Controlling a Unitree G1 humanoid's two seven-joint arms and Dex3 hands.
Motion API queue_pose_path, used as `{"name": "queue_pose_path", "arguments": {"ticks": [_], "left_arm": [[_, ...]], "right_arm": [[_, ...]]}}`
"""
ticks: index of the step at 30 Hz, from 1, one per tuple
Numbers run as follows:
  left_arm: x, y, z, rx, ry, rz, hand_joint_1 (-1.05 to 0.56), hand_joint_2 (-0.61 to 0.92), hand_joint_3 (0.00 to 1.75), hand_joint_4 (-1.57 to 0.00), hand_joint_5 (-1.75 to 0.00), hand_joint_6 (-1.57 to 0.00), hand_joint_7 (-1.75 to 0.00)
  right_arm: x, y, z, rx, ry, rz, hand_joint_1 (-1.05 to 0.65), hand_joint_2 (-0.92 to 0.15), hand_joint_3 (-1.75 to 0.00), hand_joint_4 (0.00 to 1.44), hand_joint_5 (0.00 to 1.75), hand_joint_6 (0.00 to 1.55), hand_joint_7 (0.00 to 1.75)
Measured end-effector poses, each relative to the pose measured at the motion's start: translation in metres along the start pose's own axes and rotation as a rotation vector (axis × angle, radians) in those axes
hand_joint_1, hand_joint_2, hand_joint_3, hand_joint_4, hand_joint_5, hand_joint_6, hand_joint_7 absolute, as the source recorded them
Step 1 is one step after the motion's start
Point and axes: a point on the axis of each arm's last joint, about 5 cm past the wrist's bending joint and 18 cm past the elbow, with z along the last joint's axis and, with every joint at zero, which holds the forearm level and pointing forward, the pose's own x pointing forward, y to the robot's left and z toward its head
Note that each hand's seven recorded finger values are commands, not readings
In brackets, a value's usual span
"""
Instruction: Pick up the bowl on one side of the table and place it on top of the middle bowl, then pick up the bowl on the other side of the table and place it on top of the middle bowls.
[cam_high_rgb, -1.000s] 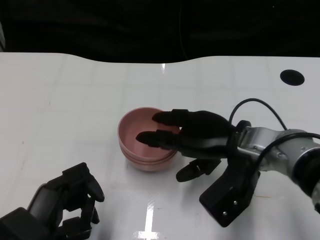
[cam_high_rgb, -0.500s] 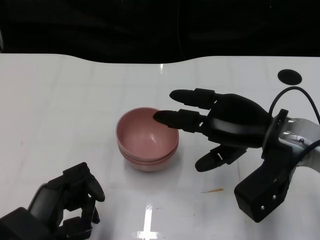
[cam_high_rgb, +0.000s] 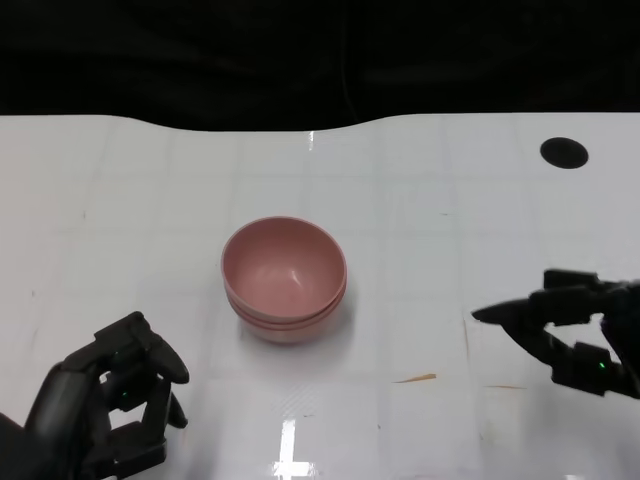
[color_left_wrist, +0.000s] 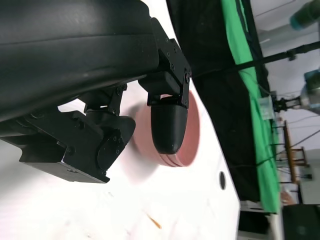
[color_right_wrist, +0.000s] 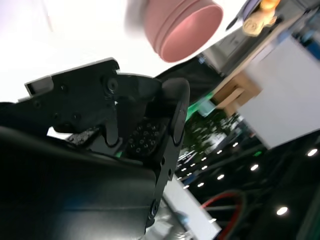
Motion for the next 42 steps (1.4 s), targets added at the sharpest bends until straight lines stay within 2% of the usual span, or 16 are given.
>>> {"name": "queue_pose_path", "arguments": {"ticks": [7,8,9,10,12,13,15,19,23,26,29,42], "left_arm": [[-0.003,0.001,-0.002,-0.021,0.012,0.008,0.20,0.70,1.13,-0.60,-1.75,-0.61,-1.56],[-0.002,0.001,-0.001,-0.029,0.015,0.009,0.21,0.72,1.15,-0.65,-1.75,-0.62,-1.62],[-0.003,0.001,0.000,-0.049,0.016,0.016,0.22,0.74,1.15,-0.69,-1.75,-0.61,-1.70],[-0.005,0.001,0.001,-0.071,0.019,0.027,0.22,0.75,1.14,-0.71,-1.75,-0.61,-1.72],[-0.010,0.002,0.001,-0.099,0.029,0.047,0.22,0.76,1.13,-0.71,-1.75,-0.60,-1.74],[-0.011,0.002,0.001,-0.107,0.032,0.052,0.21,0.77,1.13,-0.72,-1.75,-0.60,-1.74],[-0.010,0.002,0.002,-0.114,0.031,0.053,0.21,0.77,1.13,-0.72,-1.75,-0.60,-1.75],[-0.011,0.001,0.004,-0.121,0.026,0.054,0.21,0.77,1.12,-0.72,-1.75,-0.60,-1.75],[-0.014,0.001,0.002,-0.123,0.039,0.062,0.21,0.78,1.12,-0.72,-1.75,-0.60,-1.75],[-0.013,0.001,0.002,-0.128,0.042,0.062,0.20,0.77,1.13,-0.73,-1.75,-0.60,-1.75],[-0.012,0.001,0.002,-0.131,0.036,0.063,0.20,0.75,1.16,-0.74,-1.75,-0.61,-1.75],[-0.010,0.002,0.003,-0.131,0.035,0.064,0.20,0.74,1.17,-0.74,-1.75,-0.61,-1.75]], "right_arm": [[0.005,0.002,0.004,0.018,-0.016,0.003,-0.07,-0.68,-0.69,0.88,1.62,1.30,0.27],[0.003,0.002,0.005,0.041,-0.002,-0.011,-0.10,-0.72,-0.71,0.84,1.63,1.17,0.55],[-0.005,0.005,0.005,0.100,0.041,-0.062,-0.12,-0.75,-0.74,0.80,1.67,0.95,0.96],[-0.013,0.011,0.006,0.168,0.096,-0.107,-0.14,-0.75,-0.75,0.78,1.68,0.88,1.12],[-0.035,0.024,0.006,0.288,0.234,-0.150,-0.15,-0.76,-0.77,0.77,1.70,0.80,1.26],[-0.042,0.028,0.006,0.319,0.281,-0.149,-0.15,-0.76,-0.77,0.77,1.71,0.79,1.28],[-0.045,0.029,0.007,0.352,0.307,-0.151,-0.14,-0.78,-0.76,0.77,1.73,0.77,1.33],[-0.039,0.026,0.011,0.392,0.263,-0.182,-0.14,-0.79,-0.76,0.77,1.74,0.75,1.36],[-0.038,0.027,0.011,0.406,0.266,-0.179,-0.14,-0.79,-0.75,0.77,1.75,0.74,1.37],[-0.039,0.027,0.011,0.435,0.273,-0.189,-0.18,-0.78,-0.77,0.81,1.75,0.67,1.53],[-0.038,0.029,0.010,0.493,0.271,-0.216,-0.21,-0.76,-0.78,0.84,1.75,0.65,1.60],[-0.039,0.035,0.006,0.618,0.268,-0.232,-0.18,-0.73,-0.81,0.86,1.75,0.65,1.64]]}}
